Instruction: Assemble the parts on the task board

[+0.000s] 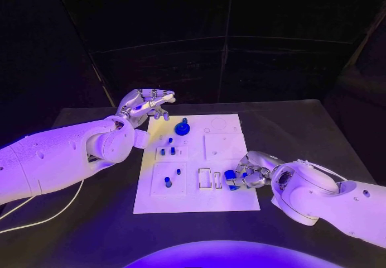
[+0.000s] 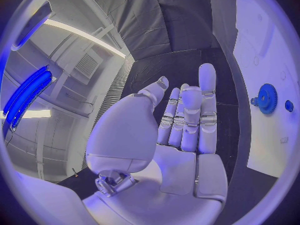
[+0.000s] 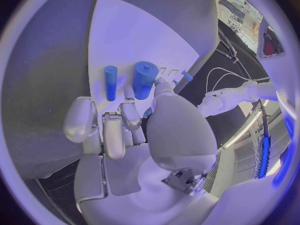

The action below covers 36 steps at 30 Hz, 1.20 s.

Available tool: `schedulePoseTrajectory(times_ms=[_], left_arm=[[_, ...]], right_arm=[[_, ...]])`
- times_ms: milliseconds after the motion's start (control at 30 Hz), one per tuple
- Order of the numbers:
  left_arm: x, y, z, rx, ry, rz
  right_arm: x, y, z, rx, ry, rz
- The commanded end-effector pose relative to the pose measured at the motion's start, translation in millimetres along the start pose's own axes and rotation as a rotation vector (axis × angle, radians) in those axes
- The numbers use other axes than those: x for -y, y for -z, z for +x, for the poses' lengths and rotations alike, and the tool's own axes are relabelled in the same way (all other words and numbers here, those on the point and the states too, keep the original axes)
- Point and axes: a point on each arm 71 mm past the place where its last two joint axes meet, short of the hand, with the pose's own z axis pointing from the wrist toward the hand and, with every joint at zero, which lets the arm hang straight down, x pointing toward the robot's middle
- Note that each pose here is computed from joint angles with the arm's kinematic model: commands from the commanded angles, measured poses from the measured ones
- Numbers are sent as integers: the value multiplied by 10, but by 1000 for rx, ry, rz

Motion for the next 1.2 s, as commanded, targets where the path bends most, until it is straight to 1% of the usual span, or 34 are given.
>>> schedulePoseTrajectory(times_ms=[33,200,300,433,600,833,867,900,1033,1200], left_arm=[[17,0,11,-11,7,9],[19,4,5,-10,7,9],[20,7,2,-9,7,9],[22,12,-6,-8,6,9],[25,19,-13,-7,6,10],[25,20,-13,-7,6,10],[25,19,-11,-8,7,10],[25,19,-10,-8,7,10],[25,17,-4,-9,7,10],[24,16,-4,-9,7,10]], right_arm=[[30,-26,66,-36,16,20],[29,-57,132,-64,4,29],[34,-61,138,-55,-8,34],[41,-54,117,-18,-35,37],[11,-25,86,29,-82,13],[-89,76,27,105,-159,-51],[-117,102,11,125,-179,-68],[-130,113,5,133,-187,-76],[-186,148,-7,153,-215,-103],[-239,133,16,141,-230,-112]])
